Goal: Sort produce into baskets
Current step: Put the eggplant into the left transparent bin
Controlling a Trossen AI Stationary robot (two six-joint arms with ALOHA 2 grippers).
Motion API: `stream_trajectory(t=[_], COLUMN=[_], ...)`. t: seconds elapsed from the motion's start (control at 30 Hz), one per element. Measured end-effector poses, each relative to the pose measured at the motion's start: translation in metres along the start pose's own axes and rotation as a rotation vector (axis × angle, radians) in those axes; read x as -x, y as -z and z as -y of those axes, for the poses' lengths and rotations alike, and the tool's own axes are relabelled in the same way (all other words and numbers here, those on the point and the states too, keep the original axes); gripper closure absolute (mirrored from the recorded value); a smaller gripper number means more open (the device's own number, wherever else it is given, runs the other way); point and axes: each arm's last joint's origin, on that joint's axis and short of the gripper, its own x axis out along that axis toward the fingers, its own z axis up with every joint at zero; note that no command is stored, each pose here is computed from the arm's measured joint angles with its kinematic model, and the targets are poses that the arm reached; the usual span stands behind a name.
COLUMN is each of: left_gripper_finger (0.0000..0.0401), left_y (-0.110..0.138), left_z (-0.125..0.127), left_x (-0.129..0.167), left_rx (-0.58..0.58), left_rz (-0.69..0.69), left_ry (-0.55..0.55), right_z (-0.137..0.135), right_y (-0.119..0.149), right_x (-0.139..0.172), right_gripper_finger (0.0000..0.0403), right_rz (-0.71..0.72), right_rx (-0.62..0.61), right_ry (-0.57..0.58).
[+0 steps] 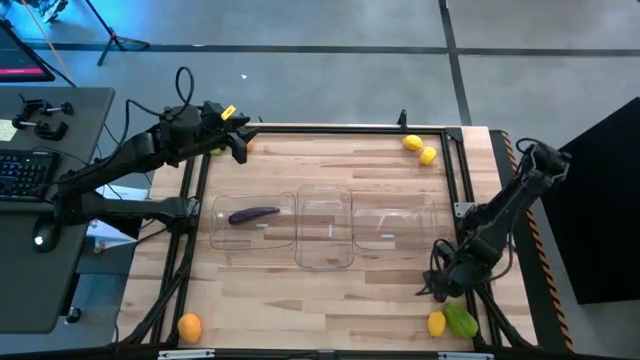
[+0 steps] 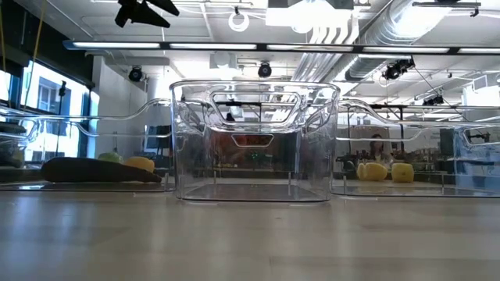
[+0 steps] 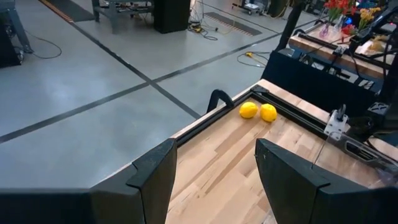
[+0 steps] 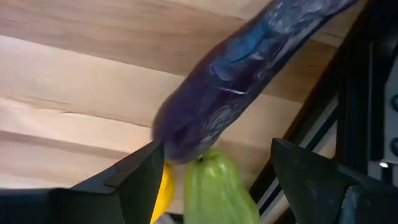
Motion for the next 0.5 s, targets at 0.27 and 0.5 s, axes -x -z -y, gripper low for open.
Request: stream_trajectory(t=[0.27,0.5], left_gripper_finger=[0.0194,0.0194], left_y=[0.0,0.0], left_z=[0.0,0.0], left_x=[0.0,0.0], left_rx=[0.0,0.0], left_rz=[0.0,0.0], left_ry=[0.0,0.0], right_z=[-0.012,-0.019], right_y=[0.002,0.002], right_x=[-0.024,-0.042], right_gripper_finger=[0.0119,0.0119], right_rz=[0.041,0.054], right_rx=[-0.012,-0.023], right_ry=[0.038,0.087])
